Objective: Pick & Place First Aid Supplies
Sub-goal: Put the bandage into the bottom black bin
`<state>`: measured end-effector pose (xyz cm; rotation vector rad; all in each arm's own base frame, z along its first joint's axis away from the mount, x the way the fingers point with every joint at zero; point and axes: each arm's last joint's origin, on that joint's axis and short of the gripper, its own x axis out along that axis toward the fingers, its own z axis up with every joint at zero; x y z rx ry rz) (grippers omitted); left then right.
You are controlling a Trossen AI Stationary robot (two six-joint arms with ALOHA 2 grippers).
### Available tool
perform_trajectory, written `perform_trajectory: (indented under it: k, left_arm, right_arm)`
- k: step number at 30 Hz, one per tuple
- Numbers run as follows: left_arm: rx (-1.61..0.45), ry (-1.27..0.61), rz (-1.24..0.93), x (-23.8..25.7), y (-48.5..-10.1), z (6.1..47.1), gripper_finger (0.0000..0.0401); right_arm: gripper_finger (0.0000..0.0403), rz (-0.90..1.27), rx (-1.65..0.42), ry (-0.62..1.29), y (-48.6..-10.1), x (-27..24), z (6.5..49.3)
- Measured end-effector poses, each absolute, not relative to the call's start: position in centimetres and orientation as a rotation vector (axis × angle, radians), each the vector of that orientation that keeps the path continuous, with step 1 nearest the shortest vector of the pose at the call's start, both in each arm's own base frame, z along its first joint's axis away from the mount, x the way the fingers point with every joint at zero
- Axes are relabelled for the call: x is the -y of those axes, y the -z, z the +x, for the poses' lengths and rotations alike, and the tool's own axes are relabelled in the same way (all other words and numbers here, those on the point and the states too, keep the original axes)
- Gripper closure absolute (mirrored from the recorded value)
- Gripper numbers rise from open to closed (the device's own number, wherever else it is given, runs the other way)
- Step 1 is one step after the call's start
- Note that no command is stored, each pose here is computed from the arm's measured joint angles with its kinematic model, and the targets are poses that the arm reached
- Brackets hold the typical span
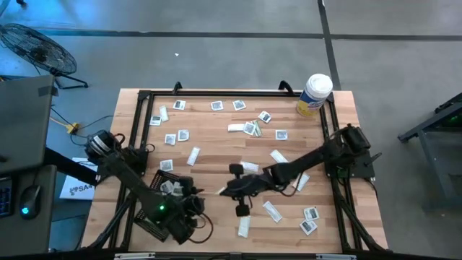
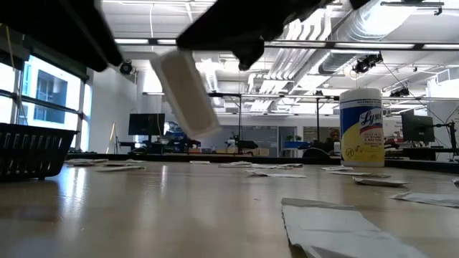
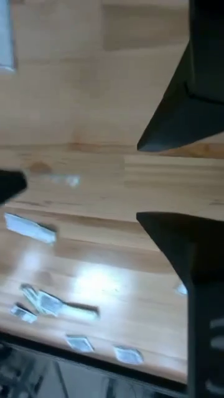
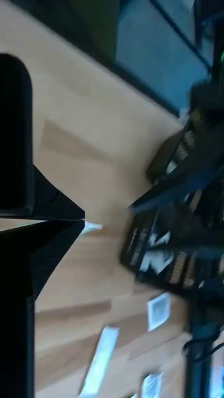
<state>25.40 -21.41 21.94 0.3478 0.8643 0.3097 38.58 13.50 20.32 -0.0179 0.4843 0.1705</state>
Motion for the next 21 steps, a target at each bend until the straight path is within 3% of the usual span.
perform_trajectory:
  k: [5,9,16,21]
  left_arm:
    - [-0.845,-0.282,0.350,20.3,-20.4,26.7,0.0177]
    - [-0.768,-0.173,0.289,20.7,-19.5,27.6,0.0161]
    - [-0.608,-0.226,0.201,19.9,-18.1,28.4,0.0177]
    - [-0.551,-0.274,0.184,19.4,-17.5,28.4,0.0215]
  right_arm:
    - [0.0400,-0.035,-0.451,-0.203,-20.7,-15.1,38.1]
    - [0.0400,-0.065,-0.421,-0.171,-20.9,-15.6,37.9]
    - [0.0401,-0.083,-0.399,-0.208,-21.1,-15.9,37.9]
    - [0.0401,-0.119,-0.395,-0.214,-21.1,-15.9,38.0]
